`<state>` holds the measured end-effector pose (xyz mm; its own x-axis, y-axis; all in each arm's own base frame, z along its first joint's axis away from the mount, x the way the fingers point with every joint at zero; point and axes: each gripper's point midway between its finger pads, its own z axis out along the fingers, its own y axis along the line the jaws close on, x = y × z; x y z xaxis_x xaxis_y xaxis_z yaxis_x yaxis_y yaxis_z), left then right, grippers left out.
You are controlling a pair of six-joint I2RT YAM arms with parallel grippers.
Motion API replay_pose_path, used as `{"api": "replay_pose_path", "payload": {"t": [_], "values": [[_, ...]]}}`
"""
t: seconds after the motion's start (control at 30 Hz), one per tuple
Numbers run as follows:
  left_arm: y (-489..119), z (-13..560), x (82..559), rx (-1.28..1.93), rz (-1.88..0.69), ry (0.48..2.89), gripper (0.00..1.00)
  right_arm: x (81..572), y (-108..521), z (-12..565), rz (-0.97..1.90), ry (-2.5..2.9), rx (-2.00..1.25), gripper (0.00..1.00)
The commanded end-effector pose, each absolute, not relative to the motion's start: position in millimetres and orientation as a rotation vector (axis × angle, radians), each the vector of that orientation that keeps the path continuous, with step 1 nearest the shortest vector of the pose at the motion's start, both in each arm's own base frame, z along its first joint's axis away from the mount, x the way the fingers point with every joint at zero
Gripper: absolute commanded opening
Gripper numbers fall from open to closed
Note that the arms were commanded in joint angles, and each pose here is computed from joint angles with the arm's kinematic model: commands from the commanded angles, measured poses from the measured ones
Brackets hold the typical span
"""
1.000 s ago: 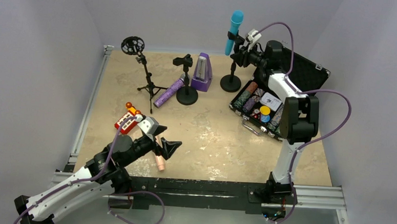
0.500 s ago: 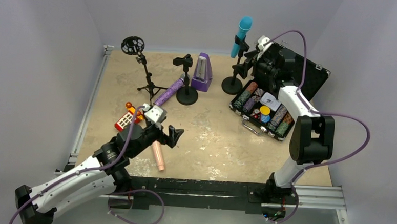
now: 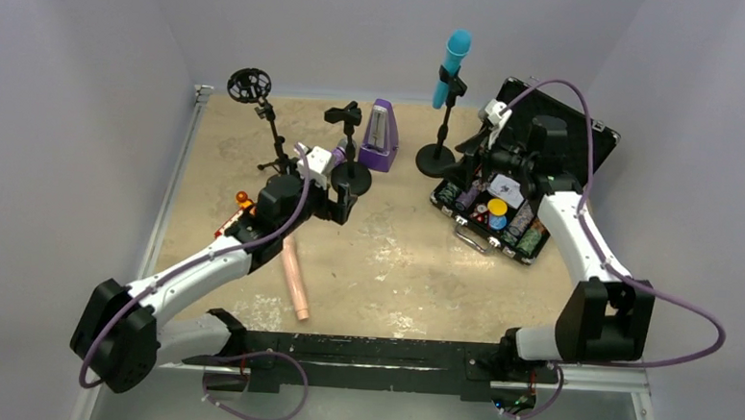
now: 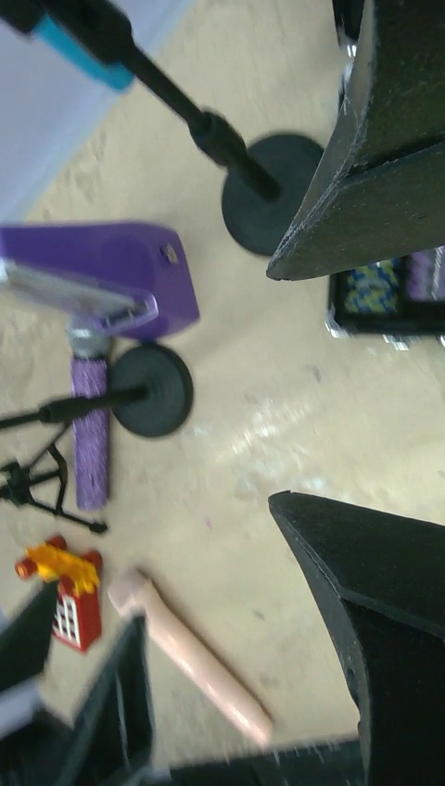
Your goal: Attach the microphones to the stand
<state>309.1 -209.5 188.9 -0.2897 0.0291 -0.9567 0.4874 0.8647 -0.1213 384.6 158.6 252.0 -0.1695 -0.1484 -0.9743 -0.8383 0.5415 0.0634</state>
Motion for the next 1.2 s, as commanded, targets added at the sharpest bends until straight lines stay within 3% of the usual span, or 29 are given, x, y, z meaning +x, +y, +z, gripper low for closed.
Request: {"api": "replay_pose_path", "payload": {"t": [0.0, 0.27, 0.43, 0.77, 0.87, 0.93, 1.1, 1.17], "values": [[-220, 237, 355, 0.393, -0.520, 1.631, 0.94, 300, 171, 273, 1.002, 1.696, -0.940, 0.88], [-230, 222, 420, 0.443, -0.475, 1.510, 0.84, 206, 177, 270, 1.049, 1.469, -1.055, 0.92], [-232, 223, 450, 0.427, -0.403, 1.460, 0.79, 194, 175, 273, 1.001, 1.386, -1.088, 0.95], [-237, 219, 483, 0.515, -0.293, 1.476, 0.60, 188, 174, 280, 0.993, 1.345, -1.124, 0.95], [-239, 215, 489, 0.523, -0.281, 1.484, 0.48, 186, 173, 282, 0.981, 1.331, -1.126, 0.95], [-238, 214, 492, 0.519, -0.270, 1.488, 0.30, 185, 173, 283, 0.981, 1.327, -1.126, 0.95], [-239, 220, 495, 0.529, -0.265, 1.478, 0.02, 184, 172, 284, 0.989, 1.319, -1.128, 0.95], [-241, 225, 492, 0.545, -0.278, 1.462, 0.00, 183, 171, 284, 0.989, 1.317, -1.127, 0.95]]}}
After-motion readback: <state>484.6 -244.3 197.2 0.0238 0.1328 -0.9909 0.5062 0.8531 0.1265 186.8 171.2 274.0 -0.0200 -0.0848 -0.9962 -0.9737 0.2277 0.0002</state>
